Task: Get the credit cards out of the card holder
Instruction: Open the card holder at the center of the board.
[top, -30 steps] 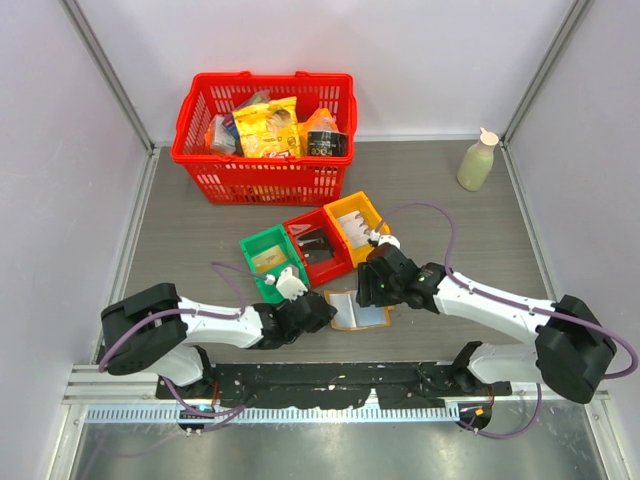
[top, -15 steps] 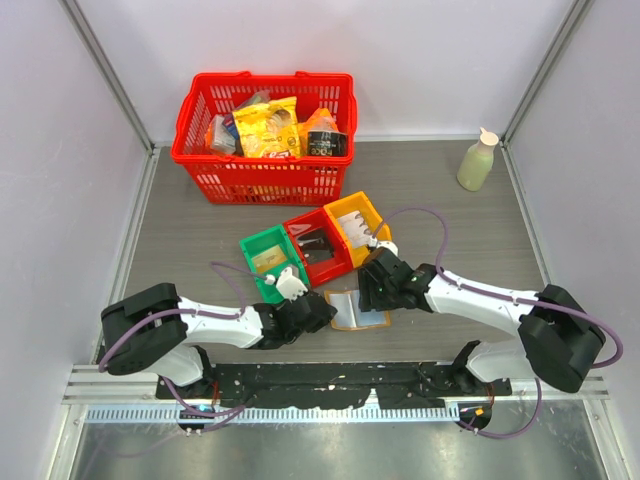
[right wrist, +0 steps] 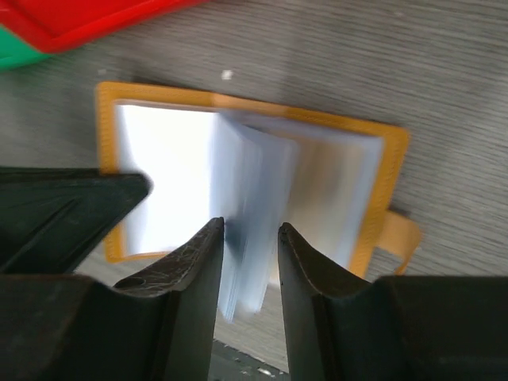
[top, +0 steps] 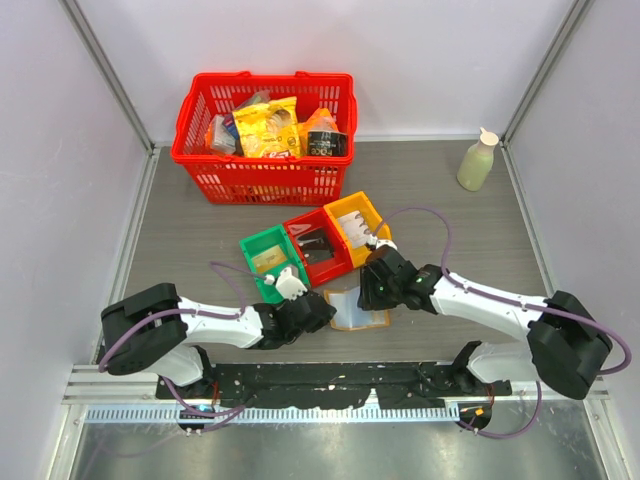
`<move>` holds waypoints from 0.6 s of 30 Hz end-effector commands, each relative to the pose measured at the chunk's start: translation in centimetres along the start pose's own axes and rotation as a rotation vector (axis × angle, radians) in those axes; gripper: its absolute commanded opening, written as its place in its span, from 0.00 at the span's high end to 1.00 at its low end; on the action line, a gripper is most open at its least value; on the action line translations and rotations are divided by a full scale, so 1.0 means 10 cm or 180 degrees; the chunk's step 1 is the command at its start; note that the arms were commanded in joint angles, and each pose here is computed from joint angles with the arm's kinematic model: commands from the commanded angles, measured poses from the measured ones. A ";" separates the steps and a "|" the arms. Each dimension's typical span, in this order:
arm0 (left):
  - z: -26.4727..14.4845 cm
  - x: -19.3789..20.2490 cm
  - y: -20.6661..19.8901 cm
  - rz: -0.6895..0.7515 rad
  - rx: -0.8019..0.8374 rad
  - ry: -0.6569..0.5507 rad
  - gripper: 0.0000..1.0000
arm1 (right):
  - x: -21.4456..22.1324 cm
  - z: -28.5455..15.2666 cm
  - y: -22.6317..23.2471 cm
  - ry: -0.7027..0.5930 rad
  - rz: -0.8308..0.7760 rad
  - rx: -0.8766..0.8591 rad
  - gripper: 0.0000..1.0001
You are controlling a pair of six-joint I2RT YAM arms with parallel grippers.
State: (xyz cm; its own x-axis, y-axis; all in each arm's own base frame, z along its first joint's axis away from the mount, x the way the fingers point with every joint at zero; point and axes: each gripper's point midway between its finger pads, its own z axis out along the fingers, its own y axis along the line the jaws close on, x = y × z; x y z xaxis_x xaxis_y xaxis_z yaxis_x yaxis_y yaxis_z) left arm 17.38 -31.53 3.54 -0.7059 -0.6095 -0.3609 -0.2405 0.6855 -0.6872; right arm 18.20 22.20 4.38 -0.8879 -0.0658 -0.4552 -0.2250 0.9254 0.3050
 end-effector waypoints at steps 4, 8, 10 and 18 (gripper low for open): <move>0.00 -0.01 -0.08 0.0004 0.0074 -0.0058 1.00 | -0.26 -0.29 0.58 -0.0237 -0.0003 -0.0864 0.62; 0.00 -0.02 -0.07 -0.0001 0.0074 -0.0063 1.00 | -0.24 -0.30 0.72 -0.0176 -0.0025 -0.1089 0.62; 0.00 -0.02 -0.08 -0.0004 0.0078 -0.0063 1.00 | -0.22 -0.26 0.73 -0.0152 -0.0045 -0.1098 0.62; -0.09 -0.09 0.03 -0.0072 0.0042 -0.0112 0.79 | -0.15 -0.16 0.81 -0.0007 -0.0124 -0.1240 0.50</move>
State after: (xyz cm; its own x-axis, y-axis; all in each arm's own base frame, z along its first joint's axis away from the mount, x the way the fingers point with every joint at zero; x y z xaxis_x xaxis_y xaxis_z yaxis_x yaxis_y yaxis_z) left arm 17.24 -31.47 3.50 -0.7055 -0.6114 -0.3585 -0.2412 0.6828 -0.6897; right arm 16.54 27.71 7.24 -0.8954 -0.0976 -0.4343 -0.3482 0.7614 0.5468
